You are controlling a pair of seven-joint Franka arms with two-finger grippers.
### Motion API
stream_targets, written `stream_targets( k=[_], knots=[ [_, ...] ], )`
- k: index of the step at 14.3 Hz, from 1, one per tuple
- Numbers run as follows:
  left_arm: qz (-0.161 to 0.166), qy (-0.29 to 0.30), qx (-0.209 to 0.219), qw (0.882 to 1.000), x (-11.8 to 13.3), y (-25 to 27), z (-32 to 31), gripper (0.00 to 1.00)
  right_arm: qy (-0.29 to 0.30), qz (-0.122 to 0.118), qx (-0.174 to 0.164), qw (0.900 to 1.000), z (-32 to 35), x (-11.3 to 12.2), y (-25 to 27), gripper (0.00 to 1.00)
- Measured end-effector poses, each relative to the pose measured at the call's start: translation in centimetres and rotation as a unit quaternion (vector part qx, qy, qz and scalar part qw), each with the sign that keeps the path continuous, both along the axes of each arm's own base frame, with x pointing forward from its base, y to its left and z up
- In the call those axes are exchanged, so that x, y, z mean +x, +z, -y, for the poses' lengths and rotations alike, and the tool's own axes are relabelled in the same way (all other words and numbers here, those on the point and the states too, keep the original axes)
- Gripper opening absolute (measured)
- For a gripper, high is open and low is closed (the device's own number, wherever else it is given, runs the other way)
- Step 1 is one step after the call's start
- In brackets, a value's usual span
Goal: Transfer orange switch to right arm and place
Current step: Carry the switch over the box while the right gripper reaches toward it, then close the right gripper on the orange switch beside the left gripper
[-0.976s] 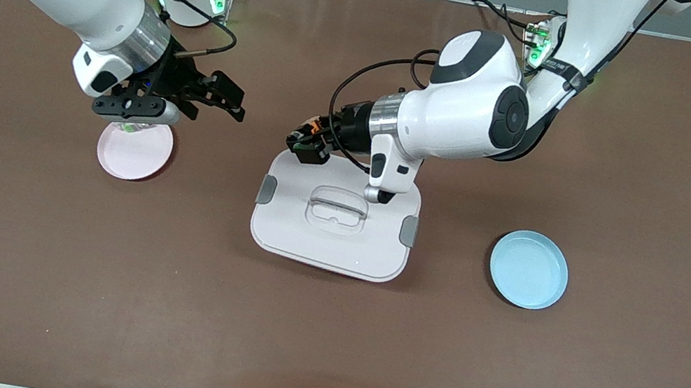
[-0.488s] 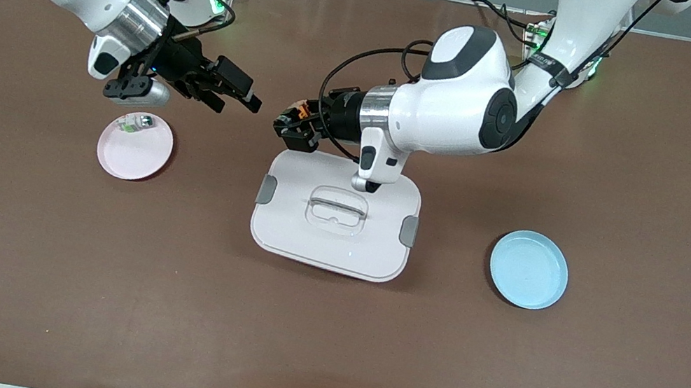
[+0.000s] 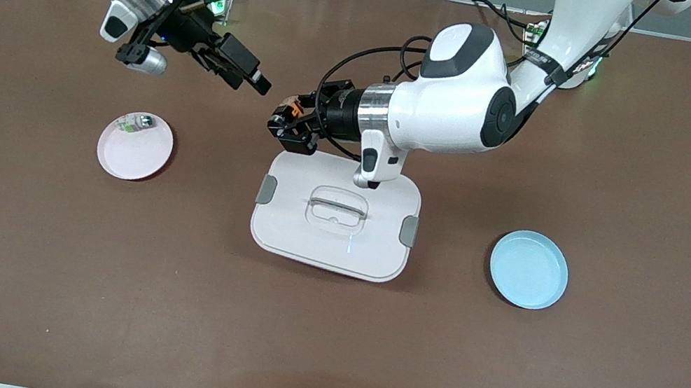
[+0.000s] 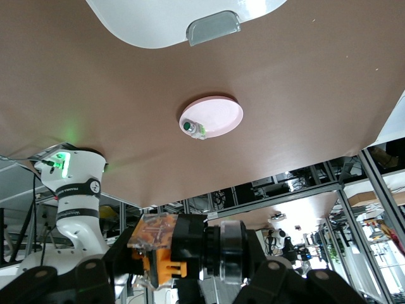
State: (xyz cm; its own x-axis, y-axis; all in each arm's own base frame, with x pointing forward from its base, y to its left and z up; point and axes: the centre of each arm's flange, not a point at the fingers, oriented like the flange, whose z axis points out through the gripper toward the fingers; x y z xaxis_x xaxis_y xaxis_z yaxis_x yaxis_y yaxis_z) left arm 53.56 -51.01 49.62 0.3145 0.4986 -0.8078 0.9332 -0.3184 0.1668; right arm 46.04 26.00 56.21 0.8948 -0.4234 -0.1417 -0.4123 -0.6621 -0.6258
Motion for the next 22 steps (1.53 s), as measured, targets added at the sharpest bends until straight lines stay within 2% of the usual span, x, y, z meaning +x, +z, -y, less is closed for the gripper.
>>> stream_targets(
  k=[3,8,10,12,18,22],
  knots=[
    [-0.013,0.033,-0.001,0.999,0.0,-0.3,0.6,0.72,0.001,0.003,-0.001,1.0,-1.0,-0.4,0.0,1.0],
    [-0.018,0.038,0.001,0.999,0.0,-0.9,1.0,0.72,0.018,-0.002,-0.014,1.0,-2.9,-0.3,-1.5,1.0],
    [-0.017,0.038,0.0,0.999,0.0,-0.8,1.0,0.72,0.031,0.007,-0.039,0.999,-3.5,0.3,-2.2,1.0],
    [-0.016,0.038,-0.001,0.999,0.0,-0.7,1.0,0.72,0.038,0.009,-0.05,0.998,-3.9,1.0,-2.8,1.0],
    [-0.017,0.037,-0.001,0.999,0.0,-0.7,1.0,0.72,0.066,0.024,-0.058,0.996,-5.1,1.7,-3.3,1.0],
    [-0.017,0.036,-0.001,0.999,-0.1,-0.7,1.1,0.72,0.094,0.046,-0.063,0.993,-5.0,1.9,-3.3,1.0]
  ],
)
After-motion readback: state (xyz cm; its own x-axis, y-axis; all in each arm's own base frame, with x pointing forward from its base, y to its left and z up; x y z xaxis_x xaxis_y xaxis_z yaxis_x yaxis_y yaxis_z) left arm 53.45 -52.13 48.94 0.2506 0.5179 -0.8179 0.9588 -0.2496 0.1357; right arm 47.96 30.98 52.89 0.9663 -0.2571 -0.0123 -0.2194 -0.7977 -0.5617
